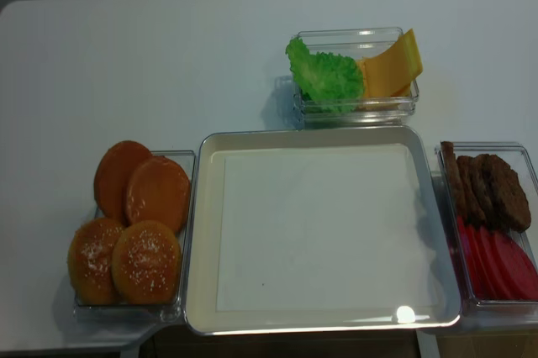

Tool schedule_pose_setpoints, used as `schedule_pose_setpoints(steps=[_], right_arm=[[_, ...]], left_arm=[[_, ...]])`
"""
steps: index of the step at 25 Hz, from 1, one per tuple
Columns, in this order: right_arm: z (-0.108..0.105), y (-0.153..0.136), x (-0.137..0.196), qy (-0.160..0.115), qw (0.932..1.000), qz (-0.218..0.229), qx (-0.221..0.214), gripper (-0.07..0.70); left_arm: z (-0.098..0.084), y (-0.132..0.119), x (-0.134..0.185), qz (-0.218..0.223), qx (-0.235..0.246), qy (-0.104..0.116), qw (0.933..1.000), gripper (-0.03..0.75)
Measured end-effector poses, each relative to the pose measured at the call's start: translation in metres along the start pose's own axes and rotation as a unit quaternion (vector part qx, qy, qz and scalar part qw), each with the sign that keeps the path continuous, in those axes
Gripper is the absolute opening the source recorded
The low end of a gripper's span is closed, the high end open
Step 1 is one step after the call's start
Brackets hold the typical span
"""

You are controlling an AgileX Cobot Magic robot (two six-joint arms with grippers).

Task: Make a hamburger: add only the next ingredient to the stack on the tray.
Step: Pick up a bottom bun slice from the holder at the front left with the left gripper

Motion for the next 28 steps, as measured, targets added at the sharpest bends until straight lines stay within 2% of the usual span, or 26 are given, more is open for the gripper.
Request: schedule_pose_setpoints(steps=[5, 23, 28], right_arm=[[0.000, 0.000, 0.000, 0.000, 1.0000, 0.000, 0.000, 0.325], [0.000, 0.000, 0.000, 0.000, 1.0000, 0.000, 0.000, 0.310], [0.000, 0.000, 0.000, 0.000, 1.0000, 0.000, 0.000, 0.273]], left_arm=[[0.000, 0.000, 0.000, 0.000, 0.000, 0.000, 1.0000, 0.500], [0.000, 0.000, 0.000, -0.001, 0.000, 0.000, 1.0000, 0.500], [0.001, 0.010, -0.010, -0.030, -0.003, 0.000, 0.9995, 0.499]])
Point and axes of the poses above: a point on each arm's last joint axis where the gripper is mounted, y pointing back along that axis away from the gripper, z along the wrist's bending axis when the last joint is at zero, x = y × z, the point moved 4 cm from there along -y, pointing out along that axis toward the gripper, and after that the axes turned 12 degrees about -y, right-handed, at the moved point
